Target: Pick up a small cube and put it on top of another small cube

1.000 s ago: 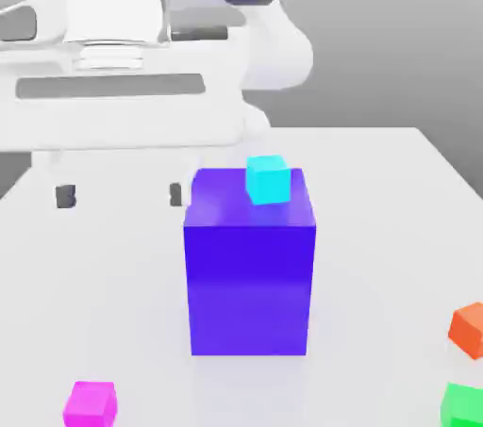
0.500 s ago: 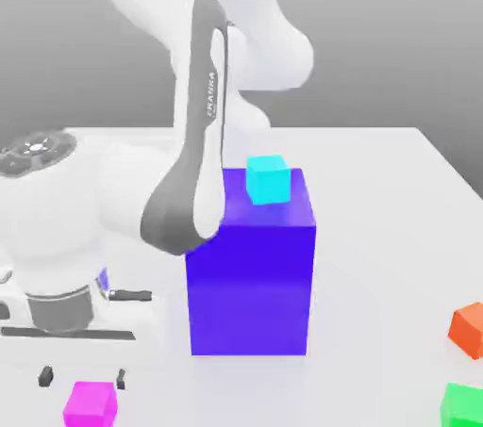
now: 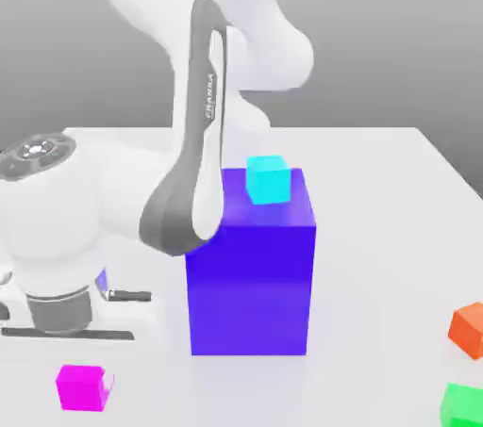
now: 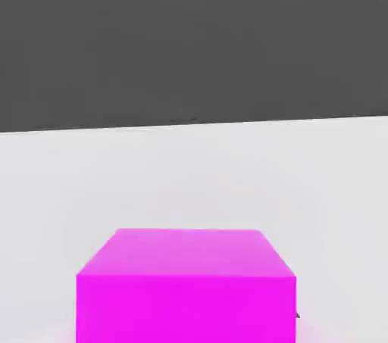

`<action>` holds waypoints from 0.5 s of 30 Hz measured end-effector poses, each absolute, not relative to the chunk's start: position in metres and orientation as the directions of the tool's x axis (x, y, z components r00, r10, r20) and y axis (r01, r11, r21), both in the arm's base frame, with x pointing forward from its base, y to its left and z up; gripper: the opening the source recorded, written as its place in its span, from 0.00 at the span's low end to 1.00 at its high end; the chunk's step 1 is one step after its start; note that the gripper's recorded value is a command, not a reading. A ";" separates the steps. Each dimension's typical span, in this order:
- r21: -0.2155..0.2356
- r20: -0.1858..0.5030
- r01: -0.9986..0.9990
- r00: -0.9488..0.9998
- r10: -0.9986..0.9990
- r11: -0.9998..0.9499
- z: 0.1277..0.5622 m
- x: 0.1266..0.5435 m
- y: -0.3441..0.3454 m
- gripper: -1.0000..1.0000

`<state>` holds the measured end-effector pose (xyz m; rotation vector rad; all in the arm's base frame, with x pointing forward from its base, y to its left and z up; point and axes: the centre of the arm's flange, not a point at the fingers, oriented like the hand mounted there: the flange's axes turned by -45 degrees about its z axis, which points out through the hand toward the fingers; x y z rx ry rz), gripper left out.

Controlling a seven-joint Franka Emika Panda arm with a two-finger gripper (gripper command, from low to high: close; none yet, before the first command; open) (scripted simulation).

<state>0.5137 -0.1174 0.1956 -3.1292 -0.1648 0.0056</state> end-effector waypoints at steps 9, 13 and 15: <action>-0.015 -0.003 0.552 0.834 0.552 -0.833 0.222 0.528 0.107 0.00; -0.007 -0.002 0.715 0.699 0.715 -0.699 0.206 0.512 0.207 0.00; -0.004 -0.002 0.751 0.660 0.751 -0.660 0.193 0.507 0.232 1.00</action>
